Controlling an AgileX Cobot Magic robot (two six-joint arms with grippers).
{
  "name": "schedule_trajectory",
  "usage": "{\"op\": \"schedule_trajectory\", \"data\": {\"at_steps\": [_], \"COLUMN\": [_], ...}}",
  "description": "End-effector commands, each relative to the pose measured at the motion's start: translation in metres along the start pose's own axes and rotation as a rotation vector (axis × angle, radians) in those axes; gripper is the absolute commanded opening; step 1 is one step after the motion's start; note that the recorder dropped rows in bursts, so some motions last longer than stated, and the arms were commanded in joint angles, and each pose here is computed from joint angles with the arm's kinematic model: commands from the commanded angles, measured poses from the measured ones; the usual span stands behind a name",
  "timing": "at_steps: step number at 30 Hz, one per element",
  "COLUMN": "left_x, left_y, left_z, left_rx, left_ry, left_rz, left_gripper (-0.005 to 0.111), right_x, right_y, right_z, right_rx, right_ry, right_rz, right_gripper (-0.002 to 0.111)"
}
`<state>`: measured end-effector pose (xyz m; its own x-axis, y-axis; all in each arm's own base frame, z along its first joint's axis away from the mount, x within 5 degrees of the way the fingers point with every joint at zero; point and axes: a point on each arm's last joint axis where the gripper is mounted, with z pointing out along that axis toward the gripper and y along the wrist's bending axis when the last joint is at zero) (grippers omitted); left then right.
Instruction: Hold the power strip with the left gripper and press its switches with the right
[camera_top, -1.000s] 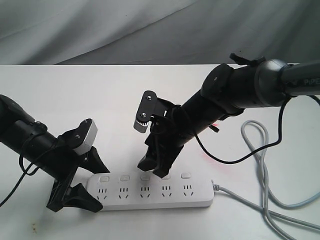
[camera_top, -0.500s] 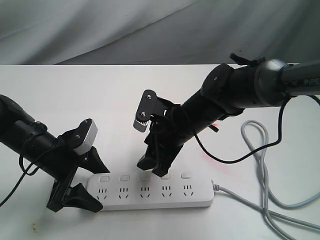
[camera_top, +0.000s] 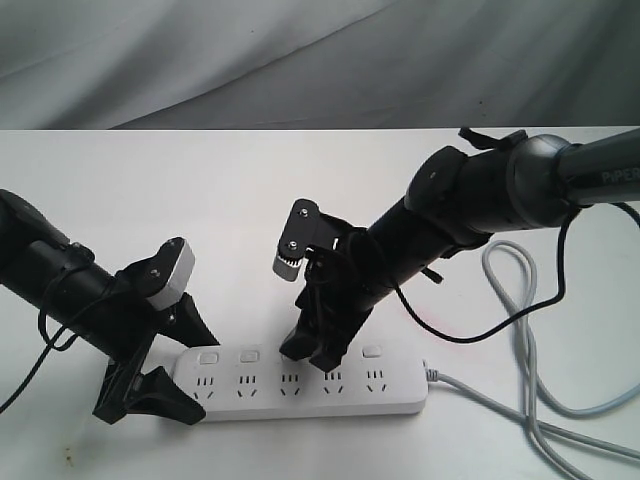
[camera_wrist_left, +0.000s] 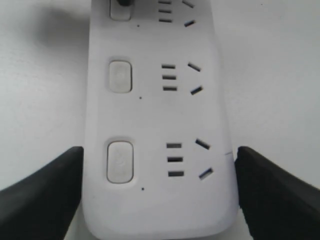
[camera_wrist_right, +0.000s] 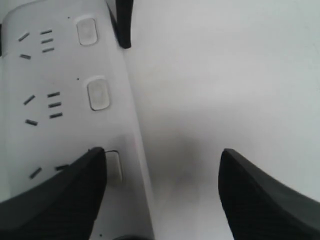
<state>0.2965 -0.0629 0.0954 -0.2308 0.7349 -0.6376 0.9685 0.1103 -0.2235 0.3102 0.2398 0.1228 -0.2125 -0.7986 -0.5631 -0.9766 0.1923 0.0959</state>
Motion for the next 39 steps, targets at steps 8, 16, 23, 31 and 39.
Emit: {"op": "schedule_trajectory", "data": {"at_steps": [8,16,23,31,39], "left_x": [0.000,0.000,0.000,0.000,0.000], "left_y": [0.001,0.001,0.001,0.001,0.001], "left_z": [0.000,0.000,0.000,0.000,0.000], "left_rx": [-0.011,-0.011,-0.011,-0.011,-0.011], "left_ry": [0.010,0.010,0.010,0.010,0.010], "left_rz": [-0.005,-0.005,-0.005,-0.005,-0.005], "left_gripper": [0.000,0.000,0.000,0.000,0.000], "right_x": [0.004,0.017,0.022,-0.019,-0.013], "right_y": [-0.004,-0.004,-0.001,0.007,-0.005], "right_z": [0.005,0.017,0.018,-0.035,-0.067], "right_rx": [0.039,0.017,-0.003,0.088,0.110], "right_ry": [0.000,0.068,0.141,-0.037,-0.068], "right_rz": [0.010,-0.009,-0.020,-0.067,-0.032], "right_gripper": [0.060,0.060,0.060,0.060,0.060]}}
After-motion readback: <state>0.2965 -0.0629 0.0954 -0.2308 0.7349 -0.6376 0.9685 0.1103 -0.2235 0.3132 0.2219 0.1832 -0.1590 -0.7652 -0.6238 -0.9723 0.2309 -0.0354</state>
